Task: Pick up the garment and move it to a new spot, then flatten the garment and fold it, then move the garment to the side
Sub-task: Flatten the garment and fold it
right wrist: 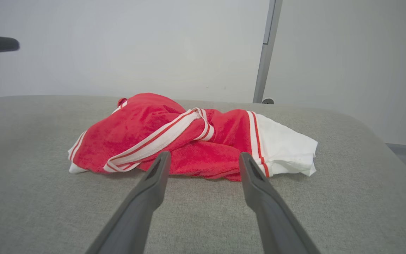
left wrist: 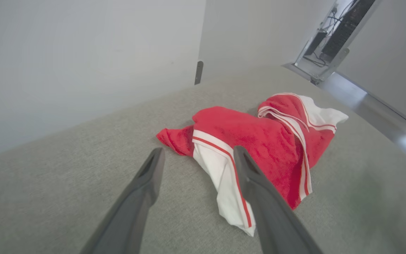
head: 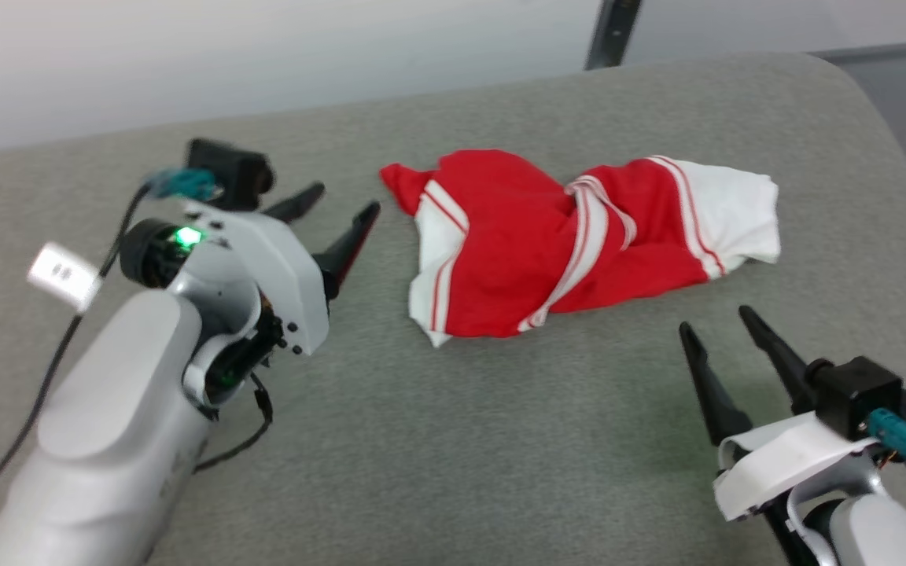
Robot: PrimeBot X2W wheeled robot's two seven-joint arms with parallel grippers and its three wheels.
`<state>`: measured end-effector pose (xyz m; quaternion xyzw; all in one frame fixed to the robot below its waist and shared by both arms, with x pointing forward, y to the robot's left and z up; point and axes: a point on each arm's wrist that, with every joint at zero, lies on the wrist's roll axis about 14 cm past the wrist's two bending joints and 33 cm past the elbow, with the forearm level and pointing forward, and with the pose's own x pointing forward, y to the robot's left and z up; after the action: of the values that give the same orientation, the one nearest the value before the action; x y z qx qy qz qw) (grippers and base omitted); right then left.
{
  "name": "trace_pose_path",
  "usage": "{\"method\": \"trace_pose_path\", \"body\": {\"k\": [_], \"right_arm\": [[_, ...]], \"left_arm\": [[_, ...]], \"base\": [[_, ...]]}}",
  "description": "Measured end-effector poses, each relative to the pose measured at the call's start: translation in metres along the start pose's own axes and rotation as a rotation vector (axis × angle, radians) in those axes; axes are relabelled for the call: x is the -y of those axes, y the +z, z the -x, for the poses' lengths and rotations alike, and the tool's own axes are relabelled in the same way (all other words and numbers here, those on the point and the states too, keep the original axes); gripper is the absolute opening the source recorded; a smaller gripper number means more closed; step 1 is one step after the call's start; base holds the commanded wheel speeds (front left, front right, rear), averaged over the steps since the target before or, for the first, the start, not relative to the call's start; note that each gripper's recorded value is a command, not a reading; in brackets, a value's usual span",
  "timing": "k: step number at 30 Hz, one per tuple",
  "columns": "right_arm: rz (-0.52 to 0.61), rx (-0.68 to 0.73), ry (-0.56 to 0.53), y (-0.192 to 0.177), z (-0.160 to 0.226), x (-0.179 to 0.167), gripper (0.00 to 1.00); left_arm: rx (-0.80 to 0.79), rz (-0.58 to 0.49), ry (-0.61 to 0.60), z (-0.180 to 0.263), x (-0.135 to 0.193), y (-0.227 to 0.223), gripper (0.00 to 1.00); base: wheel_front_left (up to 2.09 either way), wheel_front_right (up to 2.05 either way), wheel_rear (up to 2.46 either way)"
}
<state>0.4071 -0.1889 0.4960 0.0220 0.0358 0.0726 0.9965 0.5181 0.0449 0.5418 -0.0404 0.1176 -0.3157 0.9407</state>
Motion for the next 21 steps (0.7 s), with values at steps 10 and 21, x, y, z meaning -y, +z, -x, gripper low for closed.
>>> {"method": "trace_pose_path", "body": {"k": [10, 21], "right_arm": [[-0.026, 0.019, -0.095, 0.004, 0.028, 0.009, 1.0], [0.004, -0.038, -0.153, -0.011, 0.04, 0.021, 1.0]], "left_arm": [[-0.493, 0.029, -0.107, -0.043, 0.02, -0.071, 1.0], [-0.675, 0.115, -0.113, -0.076, 0.019, -0.114, 1.0]], "base": [[0.0, 0.0, 0.0], [0.0, 0.0, 0.0]]}}
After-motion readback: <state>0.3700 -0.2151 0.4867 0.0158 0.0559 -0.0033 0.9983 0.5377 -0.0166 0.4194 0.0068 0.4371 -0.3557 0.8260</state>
